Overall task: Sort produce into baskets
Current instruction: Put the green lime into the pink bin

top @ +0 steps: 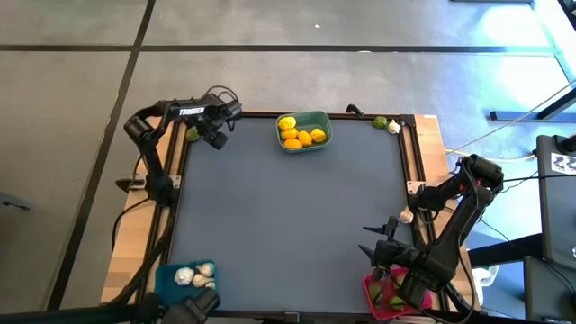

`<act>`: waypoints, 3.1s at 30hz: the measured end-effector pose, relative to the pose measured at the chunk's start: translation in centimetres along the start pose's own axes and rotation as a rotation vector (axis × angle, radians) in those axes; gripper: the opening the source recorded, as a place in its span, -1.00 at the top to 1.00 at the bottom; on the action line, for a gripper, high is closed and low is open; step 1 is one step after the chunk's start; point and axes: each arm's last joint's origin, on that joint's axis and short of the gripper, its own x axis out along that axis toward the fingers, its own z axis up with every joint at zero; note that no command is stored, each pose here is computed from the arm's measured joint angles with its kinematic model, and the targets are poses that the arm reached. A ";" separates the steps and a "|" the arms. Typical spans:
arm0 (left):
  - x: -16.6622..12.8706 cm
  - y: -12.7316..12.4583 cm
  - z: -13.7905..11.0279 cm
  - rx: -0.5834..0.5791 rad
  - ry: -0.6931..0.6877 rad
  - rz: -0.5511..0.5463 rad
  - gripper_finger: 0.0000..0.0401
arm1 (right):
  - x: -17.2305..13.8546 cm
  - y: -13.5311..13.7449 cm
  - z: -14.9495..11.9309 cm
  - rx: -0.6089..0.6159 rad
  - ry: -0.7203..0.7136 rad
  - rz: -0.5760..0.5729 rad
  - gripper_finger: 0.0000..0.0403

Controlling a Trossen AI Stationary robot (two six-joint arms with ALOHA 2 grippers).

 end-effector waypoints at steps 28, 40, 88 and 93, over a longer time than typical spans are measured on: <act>1.7 -0.6 0.7 0.067 0.056 0.010 0.40 | 0.0 0.0 0.0 0.000 -0.002 0.000 -0.28; 0.4 -0.5 -0.4 0.132 0.060 0.020 0.39 | 0.0 0.0 0.0 -0.001 -0.001 -0.001 -0.28; -20.9 -10.5 -17.2 0.545 -1.034 -0.801 0.39 | 2.1 0.4 1.6 -0.019 0.087 0.060 -0.28; -23.0 -11.6 -19.2 0.564 -1.191 -0.933 0.39 | 3.2 0.1 2.2 -0.099 0.132 0.070 -0.28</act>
